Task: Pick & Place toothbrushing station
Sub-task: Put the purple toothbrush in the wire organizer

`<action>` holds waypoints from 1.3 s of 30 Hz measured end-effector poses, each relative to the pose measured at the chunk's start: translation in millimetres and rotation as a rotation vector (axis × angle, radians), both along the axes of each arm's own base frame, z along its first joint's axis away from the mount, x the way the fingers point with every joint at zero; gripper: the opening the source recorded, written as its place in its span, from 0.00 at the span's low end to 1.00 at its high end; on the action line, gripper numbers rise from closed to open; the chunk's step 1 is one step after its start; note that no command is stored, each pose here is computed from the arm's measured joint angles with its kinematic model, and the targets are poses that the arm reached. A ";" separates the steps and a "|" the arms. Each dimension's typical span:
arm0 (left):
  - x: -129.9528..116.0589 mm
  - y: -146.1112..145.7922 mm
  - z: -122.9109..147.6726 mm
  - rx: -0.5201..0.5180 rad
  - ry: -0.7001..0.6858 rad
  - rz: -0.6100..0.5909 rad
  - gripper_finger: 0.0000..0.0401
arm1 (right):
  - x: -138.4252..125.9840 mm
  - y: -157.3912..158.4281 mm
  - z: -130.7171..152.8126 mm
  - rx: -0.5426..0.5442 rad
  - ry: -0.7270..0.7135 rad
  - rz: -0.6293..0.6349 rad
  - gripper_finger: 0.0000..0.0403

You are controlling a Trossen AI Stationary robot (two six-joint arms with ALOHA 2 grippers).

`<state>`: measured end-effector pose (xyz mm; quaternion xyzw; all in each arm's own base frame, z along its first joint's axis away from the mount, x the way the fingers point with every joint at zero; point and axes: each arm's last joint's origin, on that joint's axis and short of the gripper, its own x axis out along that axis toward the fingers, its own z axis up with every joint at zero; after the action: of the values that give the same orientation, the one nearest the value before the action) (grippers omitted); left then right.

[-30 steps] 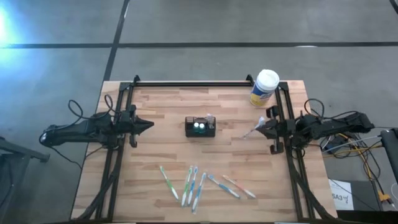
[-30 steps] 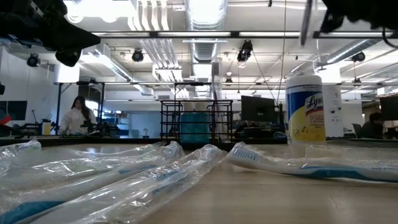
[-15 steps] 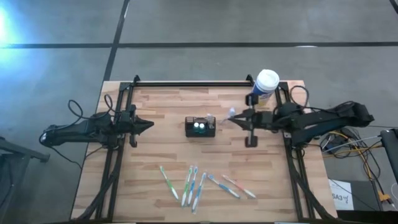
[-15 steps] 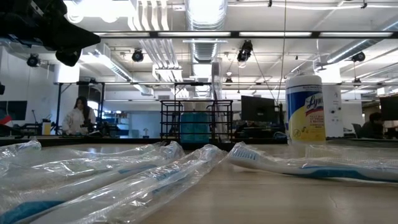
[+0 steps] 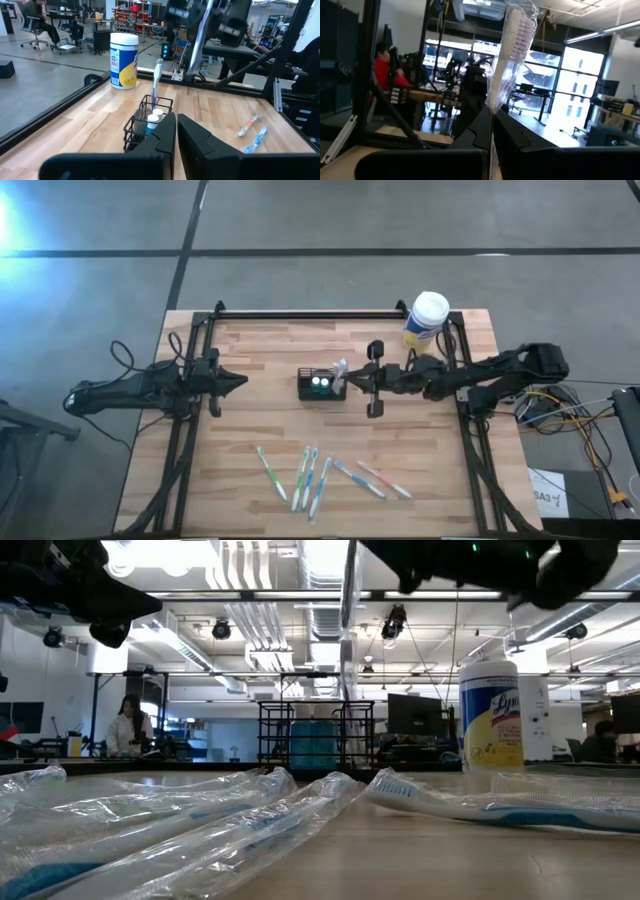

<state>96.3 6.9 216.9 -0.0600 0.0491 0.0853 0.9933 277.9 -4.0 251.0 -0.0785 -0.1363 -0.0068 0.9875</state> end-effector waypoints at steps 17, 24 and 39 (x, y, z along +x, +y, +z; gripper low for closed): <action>3.7 0.2 -6.5 -0.001 -0.051 0.001 0.06 | -4.7 -2.0 -64.1 0.001 0.014 -0.242 0.02; 3.8 0.2 -7.7 -0.004 -0.045 0.000 0.06 | 4.0 -3.1 -75.4 -0.016 0.059 -0.289 0.02; 3.9 0.1 -7.5 -0.013 -0.049 0.000 0.06 | 5.0 -0.5 -90.9 0.021 0.183 -0.378 0.02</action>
<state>100.2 6.9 209.5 -0.0684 0.0254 0.0833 0.9939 282.9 -4.6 160.1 -0.0925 -0.0288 -0.1863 0.9777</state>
